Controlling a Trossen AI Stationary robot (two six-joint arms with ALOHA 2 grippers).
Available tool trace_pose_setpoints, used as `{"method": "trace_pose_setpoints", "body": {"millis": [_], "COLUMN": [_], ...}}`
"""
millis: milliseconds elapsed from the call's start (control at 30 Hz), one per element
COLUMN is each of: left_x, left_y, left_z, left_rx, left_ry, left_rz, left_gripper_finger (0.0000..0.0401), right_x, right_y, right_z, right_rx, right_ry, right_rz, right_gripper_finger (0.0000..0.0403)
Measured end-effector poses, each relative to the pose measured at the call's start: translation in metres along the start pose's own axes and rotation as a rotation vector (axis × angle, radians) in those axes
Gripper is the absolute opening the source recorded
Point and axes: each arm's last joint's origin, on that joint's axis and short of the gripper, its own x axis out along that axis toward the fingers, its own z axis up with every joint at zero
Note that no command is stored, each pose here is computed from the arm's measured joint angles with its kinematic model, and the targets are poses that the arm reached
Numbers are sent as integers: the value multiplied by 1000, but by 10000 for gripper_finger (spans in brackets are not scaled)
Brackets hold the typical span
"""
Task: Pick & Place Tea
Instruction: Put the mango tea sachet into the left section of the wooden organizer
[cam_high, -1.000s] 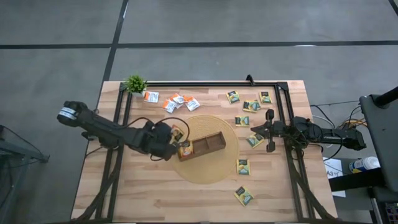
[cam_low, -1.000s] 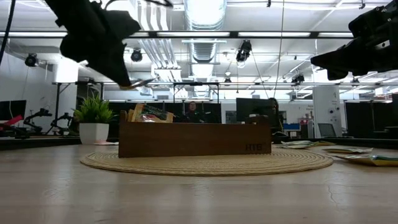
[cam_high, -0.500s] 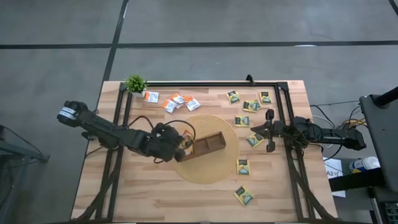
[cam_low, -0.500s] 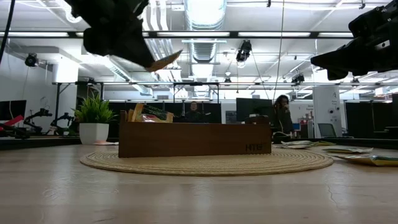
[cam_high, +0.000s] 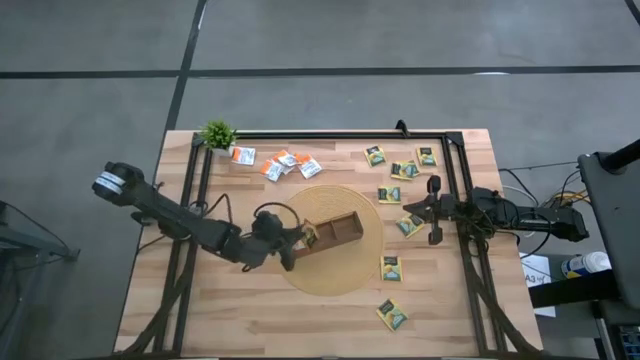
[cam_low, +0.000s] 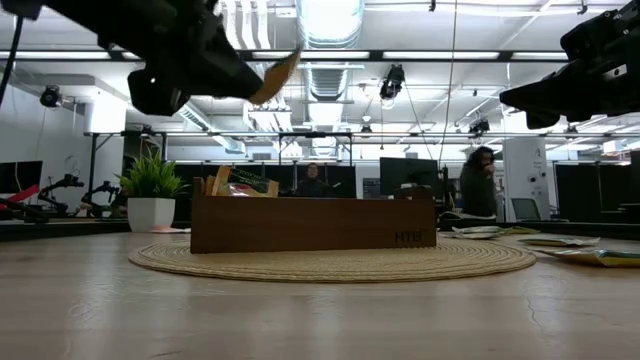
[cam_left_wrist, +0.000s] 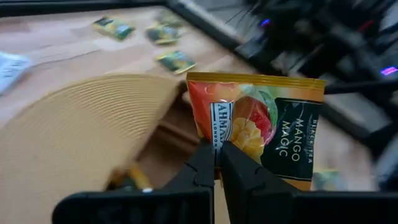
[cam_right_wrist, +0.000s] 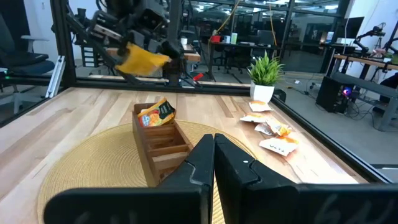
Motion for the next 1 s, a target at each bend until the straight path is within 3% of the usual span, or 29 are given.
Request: {"method": "trace_pose_setpoints", "body": {"millis": [133, 333, 700, 867, 1000], "left_x": [-10, -22, 18, 33, 46], "left_y": [-4, -11, -50, -56, -58], "left_z": [-5, -15, -56, -74, -93], "left_rx": [-54, -111, -166, -267, -412], "left_ry": [-123, -205, -333, -436, -505], "left_rz": [-92, -119, 34, 127, 166], "left_gripper_finger": [9, 9, 9, 9, 9], "right_x": [0, 0, 0, 0, 0], "right_y": [0, 0, 0, 0, 0], "right_z": [0, 0, 0, 0, 0], "right_rx": [0, 0, 0, 0, 0], "right_ry": [0, 0, 0, 0, -1], "right_rz": [0, 0, 1, -1, -1], "right_gripper_finger": [9, 9, 9, 9, 9]}}
